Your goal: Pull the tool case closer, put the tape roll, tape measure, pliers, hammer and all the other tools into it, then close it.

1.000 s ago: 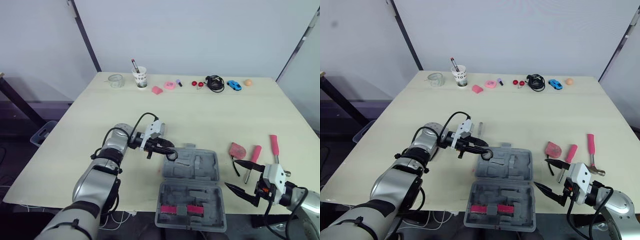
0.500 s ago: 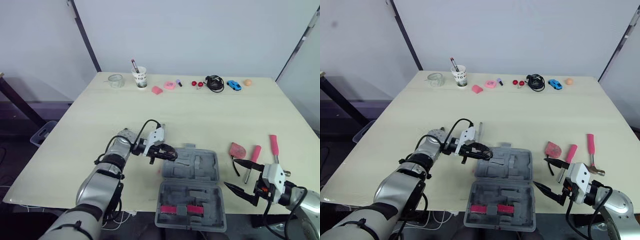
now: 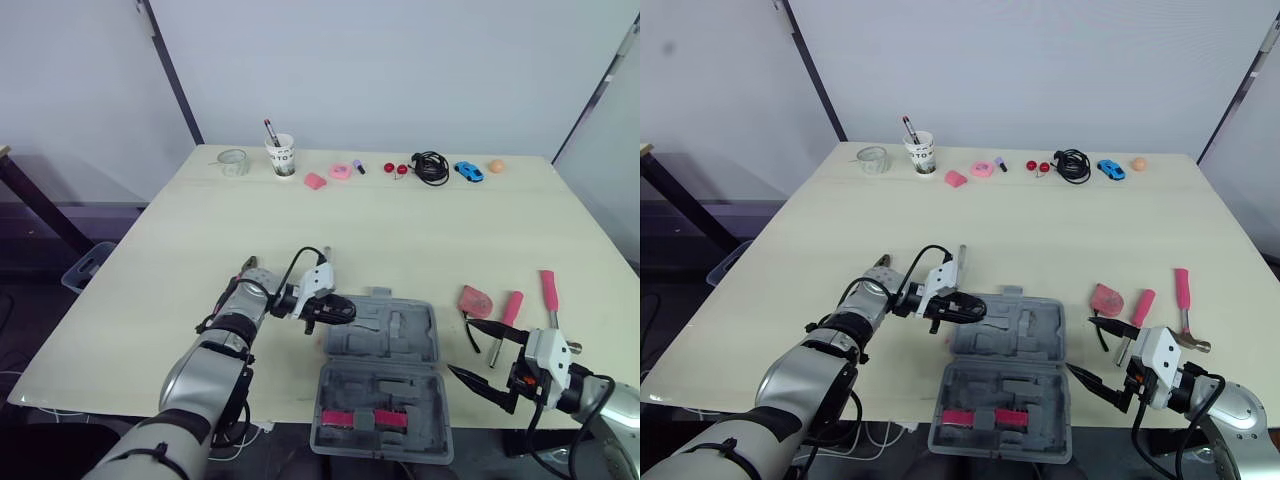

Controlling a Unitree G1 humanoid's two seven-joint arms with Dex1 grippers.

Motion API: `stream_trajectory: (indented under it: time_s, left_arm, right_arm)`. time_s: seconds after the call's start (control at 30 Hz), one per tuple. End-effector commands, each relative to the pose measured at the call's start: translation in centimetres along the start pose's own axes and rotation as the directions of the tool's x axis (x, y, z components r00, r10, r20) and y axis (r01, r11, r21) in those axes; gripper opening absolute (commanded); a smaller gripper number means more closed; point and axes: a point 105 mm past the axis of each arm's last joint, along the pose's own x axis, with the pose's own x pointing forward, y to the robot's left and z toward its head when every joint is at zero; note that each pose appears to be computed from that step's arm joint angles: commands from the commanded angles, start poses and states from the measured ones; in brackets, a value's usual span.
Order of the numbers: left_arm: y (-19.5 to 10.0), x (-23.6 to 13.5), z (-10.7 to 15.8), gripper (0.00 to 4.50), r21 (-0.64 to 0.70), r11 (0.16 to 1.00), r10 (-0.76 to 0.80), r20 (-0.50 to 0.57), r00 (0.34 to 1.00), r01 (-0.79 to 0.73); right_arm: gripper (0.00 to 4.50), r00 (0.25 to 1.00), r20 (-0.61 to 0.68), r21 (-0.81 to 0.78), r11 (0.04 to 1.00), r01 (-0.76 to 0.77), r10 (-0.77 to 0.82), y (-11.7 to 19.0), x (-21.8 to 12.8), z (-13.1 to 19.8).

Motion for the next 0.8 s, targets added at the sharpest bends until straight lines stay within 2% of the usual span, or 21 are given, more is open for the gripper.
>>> stream_trajectory:
  time_s: [0.03, 0.17, 0.3, 0.47, 0.7, 0.8]
  left_arm:
    - [-0.3, -0.4, -0.5, 1.5, -0.02, 1.0, -0.007, 0.012, 1.0, 0.007]
    - [0.2, -1.7, 0.7, 1.5, 0.002, 1.0, 0.015, 0.088, 0.996, -0.015]
    - [0.5, -3.5, 2.2, 1.5, 0.0, 0.999, 0.044, 0.208, 0.977, -0.046]
    - [-0.6, -6.4, 3.2, 1.5, -0.01, 0.993, 0.117, 0.315, 0.942, -0.12]
    - [-2.5, -10.8, 2.8, 1.5, -0.115, 0.945, 0.326, 0.338, 0.883, -0.305]
    - [-3.5, -13.4, 1.6, 1.5, -0.206, 0.884, 0.465, 0.316, 0.827, -0.419]
  right_arm:
    - [4.5, 0.999, 0.033, -0.033, 0.999, 0.003, -0.002, -0.1, -0.1, 1.0]
    - [4.5, 0.998, 0.056, -0.018, 1.0, 0.017, -0.016, -0.3, 0.0, 1.2]
    - [4.5, 0.996, 0.082, 0.0, 1.0, 0.029, -0.029, -0.6, 0.0, 1.5]
    - [4.5, 0.994, 0.105, 0.019, 0.999, 0.039, -0.041, -1.1, -0.2, 1.8]
    - [4.5, 0.986, 0.119, 0.067, 0.991, 0.112, -0.12, -2.3, -1.0, 1.8]
    - [4.5, 0.973, 0.101, 0.085, 0.976, 0.199, -0.207, -3.5, -1.9, 1.4]
